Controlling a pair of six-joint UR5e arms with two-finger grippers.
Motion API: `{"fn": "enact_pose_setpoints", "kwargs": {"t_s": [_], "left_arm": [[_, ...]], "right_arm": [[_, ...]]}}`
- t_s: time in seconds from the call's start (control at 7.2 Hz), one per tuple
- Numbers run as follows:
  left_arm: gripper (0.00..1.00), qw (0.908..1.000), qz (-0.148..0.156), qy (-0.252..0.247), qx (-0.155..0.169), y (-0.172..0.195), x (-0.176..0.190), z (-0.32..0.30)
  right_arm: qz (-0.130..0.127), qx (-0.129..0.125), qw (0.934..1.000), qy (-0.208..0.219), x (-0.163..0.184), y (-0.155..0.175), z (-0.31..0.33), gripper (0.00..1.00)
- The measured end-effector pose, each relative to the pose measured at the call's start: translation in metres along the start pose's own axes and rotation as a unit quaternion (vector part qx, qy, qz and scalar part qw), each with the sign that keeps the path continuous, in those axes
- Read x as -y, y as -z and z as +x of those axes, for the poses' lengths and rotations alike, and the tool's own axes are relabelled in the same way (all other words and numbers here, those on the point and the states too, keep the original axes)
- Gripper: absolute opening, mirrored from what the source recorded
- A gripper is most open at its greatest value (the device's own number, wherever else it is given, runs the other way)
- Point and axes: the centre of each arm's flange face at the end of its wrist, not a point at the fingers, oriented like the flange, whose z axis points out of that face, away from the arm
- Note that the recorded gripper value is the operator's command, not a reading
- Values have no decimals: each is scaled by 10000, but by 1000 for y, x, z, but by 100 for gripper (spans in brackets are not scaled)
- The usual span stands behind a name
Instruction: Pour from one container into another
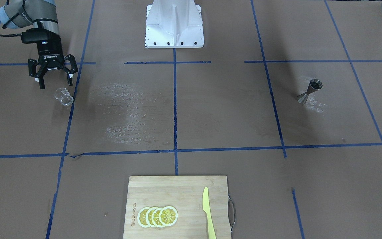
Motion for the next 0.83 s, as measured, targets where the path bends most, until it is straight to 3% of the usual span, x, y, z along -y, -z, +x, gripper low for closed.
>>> {"fn": "enact_pose_setpoints", "kwargs": {"t_s": [0.28, 0.56, 0.83], "left_arm": [[100, 10000, -9, -26, -8, -1, 2, 0], [100, 10000, -60, -12, -4, -6, 6, 0], [100, 9996, -256, 91, 3, -12, 32, 5]], "right_arm": [[-506, -96, 9980, 366, 45, -29, 39, 100], [-1306, -21, 9906, 398, 103, -53, 103, 100], [-2396, 130, 9707, 153, 184, -60, 191, 100]]}}
